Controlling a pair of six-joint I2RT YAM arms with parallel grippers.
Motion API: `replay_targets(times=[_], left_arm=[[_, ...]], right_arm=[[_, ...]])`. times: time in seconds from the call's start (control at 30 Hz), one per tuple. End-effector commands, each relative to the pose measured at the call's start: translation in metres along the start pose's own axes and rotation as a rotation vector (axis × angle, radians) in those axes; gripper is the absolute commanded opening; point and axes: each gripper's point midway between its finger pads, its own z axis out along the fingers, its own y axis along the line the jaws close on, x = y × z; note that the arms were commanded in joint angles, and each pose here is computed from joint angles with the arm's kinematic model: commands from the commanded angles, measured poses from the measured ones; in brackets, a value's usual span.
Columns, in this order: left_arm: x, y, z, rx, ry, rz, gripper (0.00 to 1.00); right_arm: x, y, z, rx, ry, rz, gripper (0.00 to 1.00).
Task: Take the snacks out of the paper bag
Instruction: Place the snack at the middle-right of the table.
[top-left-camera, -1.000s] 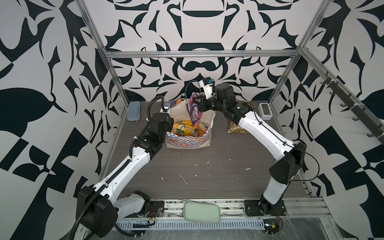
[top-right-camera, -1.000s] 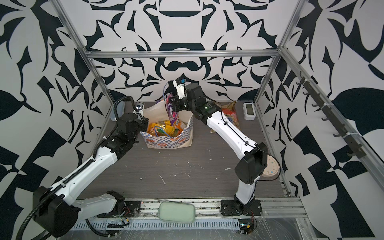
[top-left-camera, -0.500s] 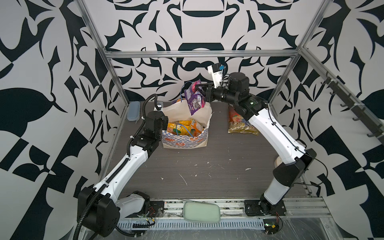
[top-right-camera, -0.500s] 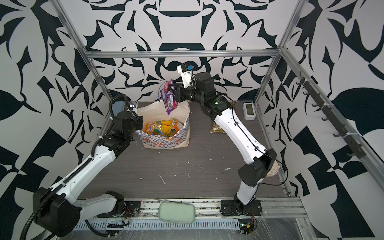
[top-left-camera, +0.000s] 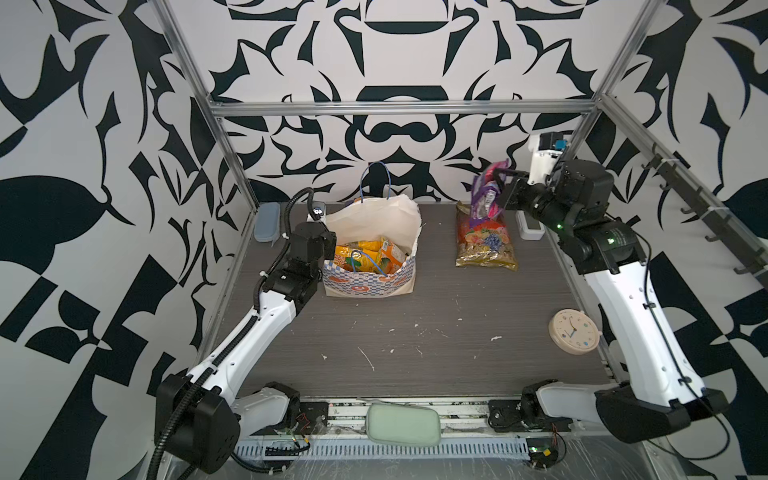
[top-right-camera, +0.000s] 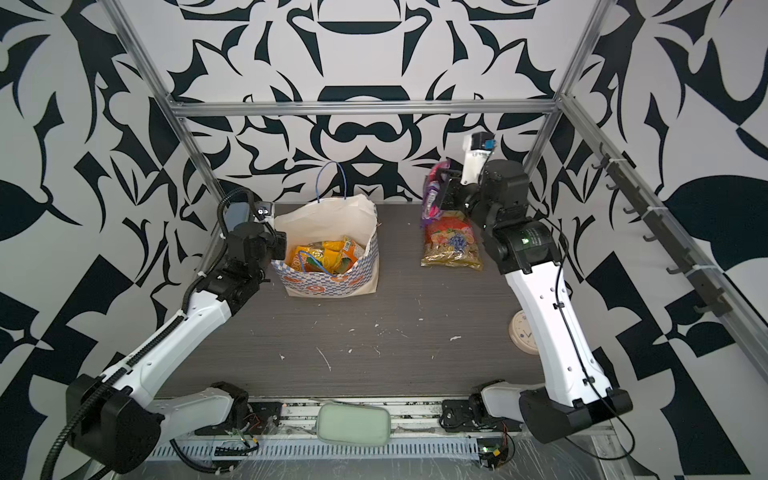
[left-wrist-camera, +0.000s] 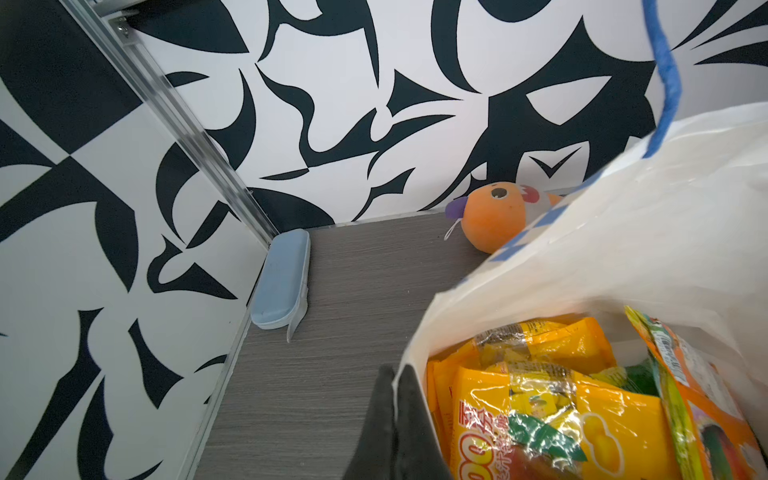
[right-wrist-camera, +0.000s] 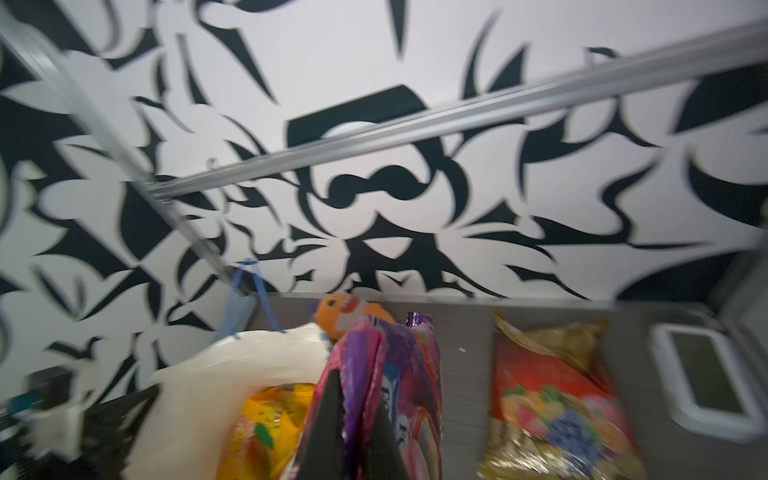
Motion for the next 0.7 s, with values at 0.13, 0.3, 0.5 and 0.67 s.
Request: replay_targets(times=[0.13,0.3,0.5,0.67], left_arm=[[-0.049,0.01,-0.01,-0.006,-0.16,-0.12,0.0],[-0.048,0.01,-0.013,-0.001,-0.157,-0.122,0.0],[-0.047,0.01,-0.016,0.01,-0.153,-0.135,0.0],[-0.044,0.008,-0.015,0.022,-0.141,-0.143,0.0]], right_arm=[[0.065,-0.174,0.001,0.646,0.164,0.131,0.0],[0.104,-0.244,0.002,0.842,0.23,0.239,0.0],[0.134,-0.281,-0.006,1.016,0.23,0.285,0.0],[0.162,-0.301,0.005,1.069,0.262,0.33,0.0]])
